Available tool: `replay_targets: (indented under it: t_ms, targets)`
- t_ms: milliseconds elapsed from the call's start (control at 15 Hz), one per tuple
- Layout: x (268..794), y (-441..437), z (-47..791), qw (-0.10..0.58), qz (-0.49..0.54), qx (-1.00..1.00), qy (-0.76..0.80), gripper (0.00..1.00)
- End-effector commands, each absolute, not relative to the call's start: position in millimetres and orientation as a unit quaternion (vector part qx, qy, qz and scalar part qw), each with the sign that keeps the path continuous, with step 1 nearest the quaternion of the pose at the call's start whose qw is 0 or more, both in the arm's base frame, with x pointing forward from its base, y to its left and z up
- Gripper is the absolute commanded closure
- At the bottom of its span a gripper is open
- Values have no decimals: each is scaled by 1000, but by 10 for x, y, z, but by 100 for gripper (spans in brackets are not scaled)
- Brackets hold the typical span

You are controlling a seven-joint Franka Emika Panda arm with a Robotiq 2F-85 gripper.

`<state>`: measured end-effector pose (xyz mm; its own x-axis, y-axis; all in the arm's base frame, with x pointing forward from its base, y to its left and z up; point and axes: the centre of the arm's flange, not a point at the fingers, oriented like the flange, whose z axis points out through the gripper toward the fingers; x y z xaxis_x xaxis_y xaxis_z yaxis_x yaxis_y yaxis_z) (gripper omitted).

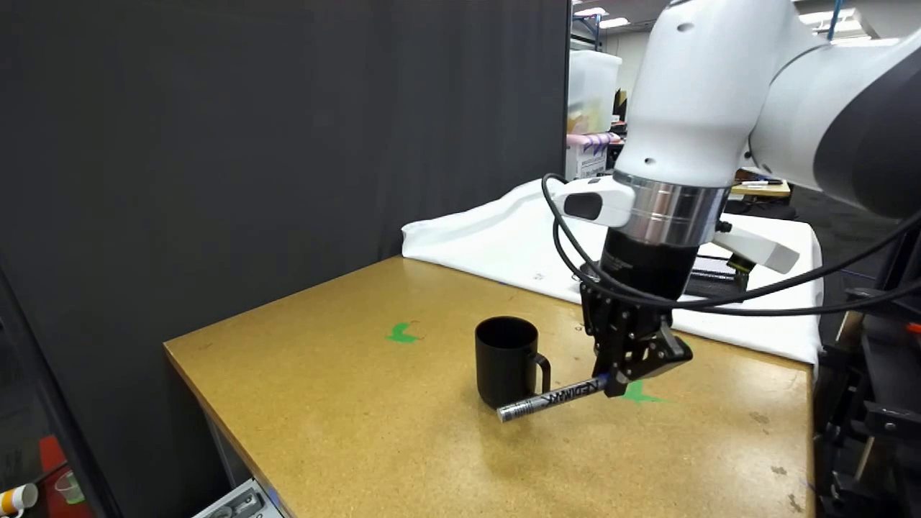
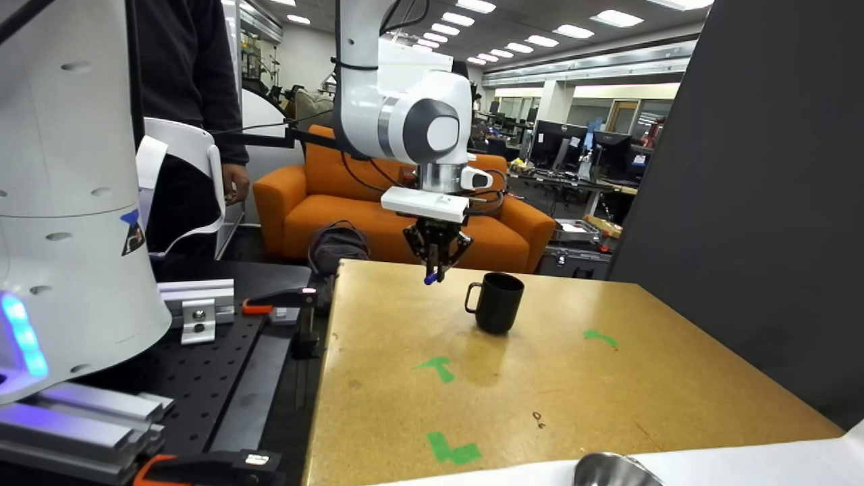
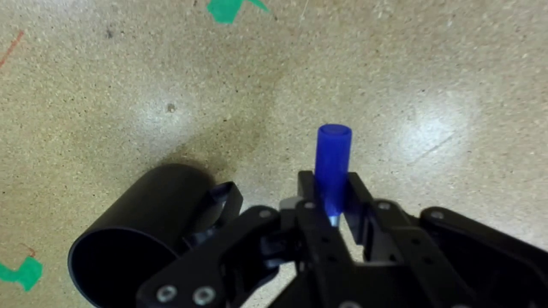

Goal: Put the marker in the mug

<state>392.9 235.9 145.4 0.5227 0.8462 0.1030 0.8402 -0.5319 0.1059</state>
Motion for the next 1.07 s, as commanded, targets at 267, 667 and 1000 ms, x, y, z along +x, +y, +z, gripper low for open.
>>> replay_targets:
  t_ms: [267,667,1000]
  targets:
    - [3986,2658,2471,127,43,887,441,95]
    - [4349,2959,3056,247,-20,894,373,95]
    - [4626,3097,2798,288,-121,881,354,95]
